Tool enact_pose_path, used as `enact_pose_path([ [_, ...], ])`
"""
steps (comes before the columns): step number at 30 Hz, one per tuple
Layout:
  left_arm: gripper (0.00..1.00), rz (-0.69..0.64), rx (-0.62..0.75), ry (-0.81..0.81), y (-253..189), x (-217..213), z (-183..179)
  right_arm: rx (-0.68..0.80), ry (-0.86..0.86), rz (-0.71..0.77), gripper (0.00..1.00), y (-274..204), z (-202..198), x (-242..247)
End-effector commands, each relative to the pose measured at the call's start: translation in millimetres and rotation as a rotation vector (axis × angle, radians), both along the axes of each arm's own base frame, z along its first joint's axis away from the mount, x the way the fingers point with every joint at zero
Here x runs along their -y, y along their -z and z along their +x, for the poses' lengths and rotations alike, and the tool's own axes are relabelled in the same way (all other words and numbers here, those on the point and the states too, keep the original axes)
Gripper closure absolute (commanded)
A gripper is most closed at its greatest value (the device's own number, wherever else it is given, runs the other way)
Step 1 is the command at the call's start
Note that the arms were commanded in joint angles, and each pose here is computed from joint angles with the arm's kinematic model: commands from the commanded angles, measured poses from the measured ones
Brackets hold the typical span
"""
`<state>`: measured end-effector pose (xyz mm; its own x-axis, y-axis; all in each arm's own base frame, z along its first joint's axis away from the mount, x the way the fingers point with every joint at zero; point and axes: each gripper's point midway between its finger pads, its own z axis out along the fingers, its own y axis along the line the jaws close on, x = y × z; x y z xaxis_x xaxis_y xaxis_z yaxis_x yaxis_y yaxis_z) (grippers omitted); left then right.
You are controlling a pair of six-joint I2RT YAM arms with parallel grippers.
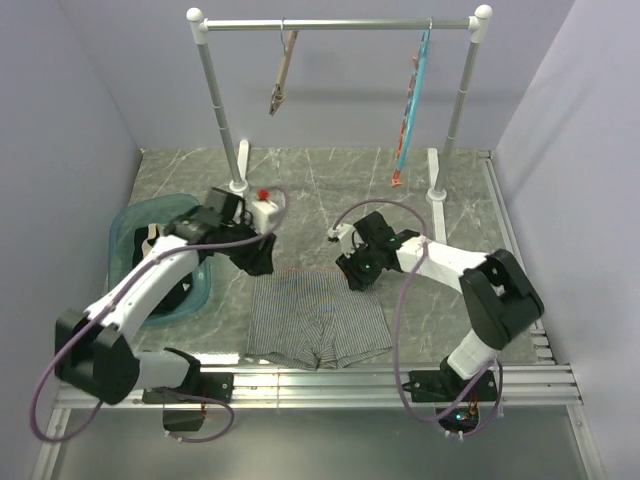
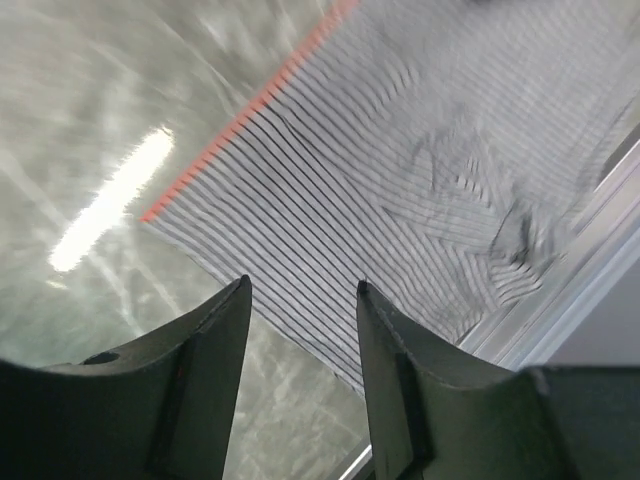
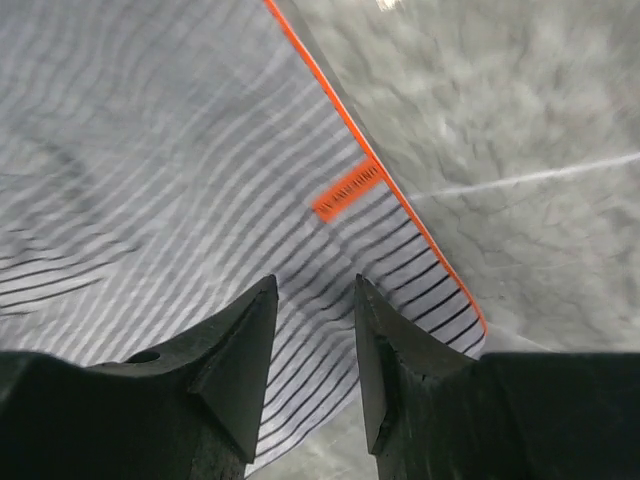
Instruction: Clip the underwear to the hanger
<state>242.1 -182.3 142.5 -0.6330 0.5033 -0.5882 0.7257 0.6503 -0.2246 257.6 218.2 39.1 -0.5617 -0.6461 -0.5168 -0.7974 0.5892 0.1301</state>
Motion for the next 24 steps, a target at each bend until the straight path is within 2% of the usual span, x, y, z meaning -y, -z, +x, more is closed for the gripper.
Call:
enact_pose_path([
  [1, 0.47, -0.253, 0.15, -0.027, -71, 5, 13, -0.009, 0.076, -0.048, 0.56, 17, 12, 12],
  [3, 0.44, -0.308, 0.236, -0.102, -100, 1, 16, -0.008, 0.069, -0.065, 0.55, 18, 13, 18],
  [5, 0.38, -0.395, 0.38, -0.149, -140, 0, 22, 0.011, 0.052, -0.06, 0.51, 12, 13, 18],
  [6, 0.3, -0.429, 0.425, -0.222, -156, -4, 29, 0.017, 0.045, -0.04, 0.49, 6, 14, 15],
  [7, 0.25, -0.49, 0.537, -0.251, -188, -7, 32, 0.05, 0.041, -0.007, 0.47, -9, 15, 12],
  [9, 0.15, -0.565, 0.607, -0.321, -218, -12, 37, 0.06, 0.015, 0.068, 0.4, -28, 11, 1],
  [10, 0.13, -0.58, 0.659, -0.366, -235, -18, 43, 0.085, 0.004, 0.103, 0.38, -44, 8, -3],
  [12, 0.11, -0.609, 0.694, -0.414, -255, -21, 52, 0.121, -0.021, 0.16, 0.29, -71, 6, -12],
  [13, 0.11, -0.596, 0.718, -0.48, -266, -27, 67, 0.125, -0.021, 0.169, 0.29, -77, 4, -13],
  [17, 0.14, -0.542, 0.725, -0.579, -285, -30, 106, 0.16, -0.019, 0.235, 0.28, -114, 1, -18],
  [19, 0.15, -0.515, 0.701, -0.58, -292, -21, 123, 0.181, -0.02, 0.255, 0.28, -130, -1, -17],
  [24, 0.14, -0.505, 0.745, -0.603, -306, -11, 144, 0.226, -0.006, 0.321, 0.27, -165, -6, -18],
])
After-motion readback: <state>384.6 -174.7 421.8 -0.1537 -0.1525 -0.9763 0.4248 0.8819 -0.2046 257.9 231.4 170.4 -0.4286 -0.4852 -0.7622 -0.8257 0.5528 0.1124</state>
